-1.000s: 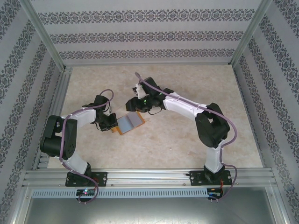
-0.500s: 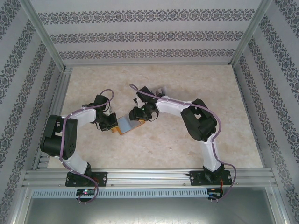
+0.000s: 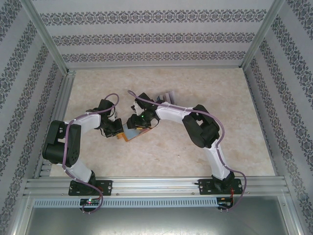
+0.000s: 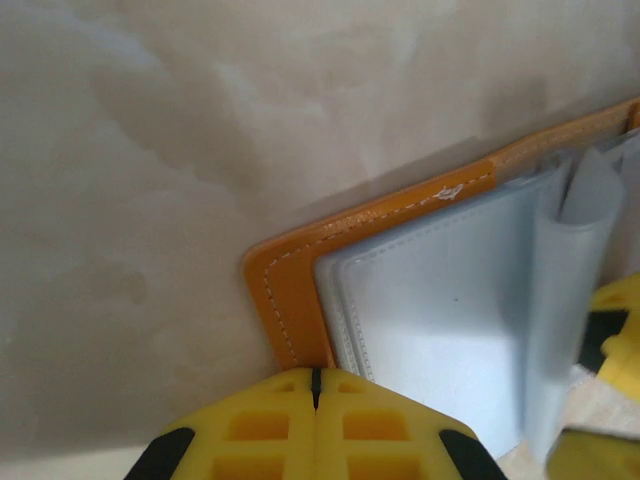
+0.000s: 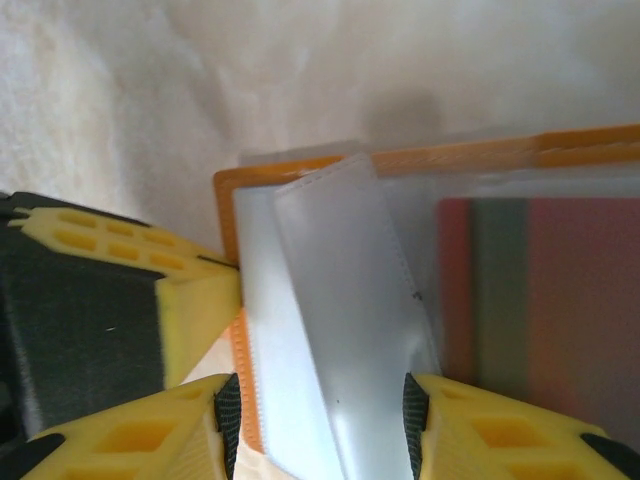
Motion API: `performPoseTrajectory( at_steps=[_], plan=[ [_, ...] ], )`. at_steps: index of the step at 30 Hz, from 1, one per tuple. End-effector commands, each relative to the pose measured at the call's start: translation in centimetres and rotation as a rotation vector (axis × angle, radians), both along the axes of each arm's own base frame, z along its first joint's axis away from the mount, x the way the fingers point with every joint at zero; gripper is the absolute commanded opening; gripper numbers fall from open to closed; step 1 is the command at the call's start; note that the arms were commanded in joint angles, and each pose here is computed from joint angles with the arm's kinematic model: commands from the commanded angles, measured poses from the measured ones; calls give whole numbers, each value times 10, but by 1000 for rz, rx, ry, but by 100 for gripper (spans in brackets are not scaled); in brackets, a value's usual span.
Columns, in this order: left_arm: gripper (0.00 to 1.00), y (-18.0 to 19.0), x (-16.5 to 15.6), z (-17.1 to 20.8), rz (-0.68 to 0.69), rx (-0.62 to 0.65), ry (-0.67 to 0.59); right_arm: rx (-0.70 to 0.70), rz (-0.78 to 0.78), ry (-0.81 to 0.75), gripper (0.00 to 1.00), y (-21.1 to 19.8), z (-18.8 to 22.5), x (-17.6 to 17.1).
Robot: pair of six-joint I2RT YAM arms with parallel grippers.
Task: Put the credit cards into the card holder
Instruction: Flip over the card slot in the card holder.
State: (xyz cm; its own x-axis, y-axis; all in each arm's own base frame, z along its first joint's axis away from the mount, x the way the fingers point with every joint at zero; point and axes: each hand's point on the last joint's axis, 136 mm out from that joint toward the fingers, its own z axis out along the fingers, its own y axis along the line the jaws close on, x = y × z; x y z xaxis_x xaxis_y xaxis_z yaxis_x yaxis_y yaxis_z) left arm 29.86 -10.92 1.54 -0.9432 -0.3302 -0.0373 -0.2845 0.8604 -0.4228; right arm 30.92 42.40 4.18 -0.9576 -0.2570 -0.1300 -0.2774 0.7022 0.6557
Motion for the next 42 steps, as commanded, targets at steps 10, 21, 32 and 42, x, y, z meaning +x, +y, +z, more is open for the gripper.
performPoseTrajectory(
  at_steps=[10, 21, 32, 42],
  plan=[
    [0, 6, -1, -17, 43, 40, -23, 120, 34, 73, 49, 16, 13, -15],
    [0, 6, -1, -9, 115, -9, -74, 244, 48, 151, 49, 30, 21, -24],
    [1, 30, -10, 15, 270, -51, -175, 226, 34, 204, 49, 30, -9, -28],
    [27, 46, 18, 60, 390, -187, -184, 154, 25, 191, 49, 21, -29, -32]
  ],
)
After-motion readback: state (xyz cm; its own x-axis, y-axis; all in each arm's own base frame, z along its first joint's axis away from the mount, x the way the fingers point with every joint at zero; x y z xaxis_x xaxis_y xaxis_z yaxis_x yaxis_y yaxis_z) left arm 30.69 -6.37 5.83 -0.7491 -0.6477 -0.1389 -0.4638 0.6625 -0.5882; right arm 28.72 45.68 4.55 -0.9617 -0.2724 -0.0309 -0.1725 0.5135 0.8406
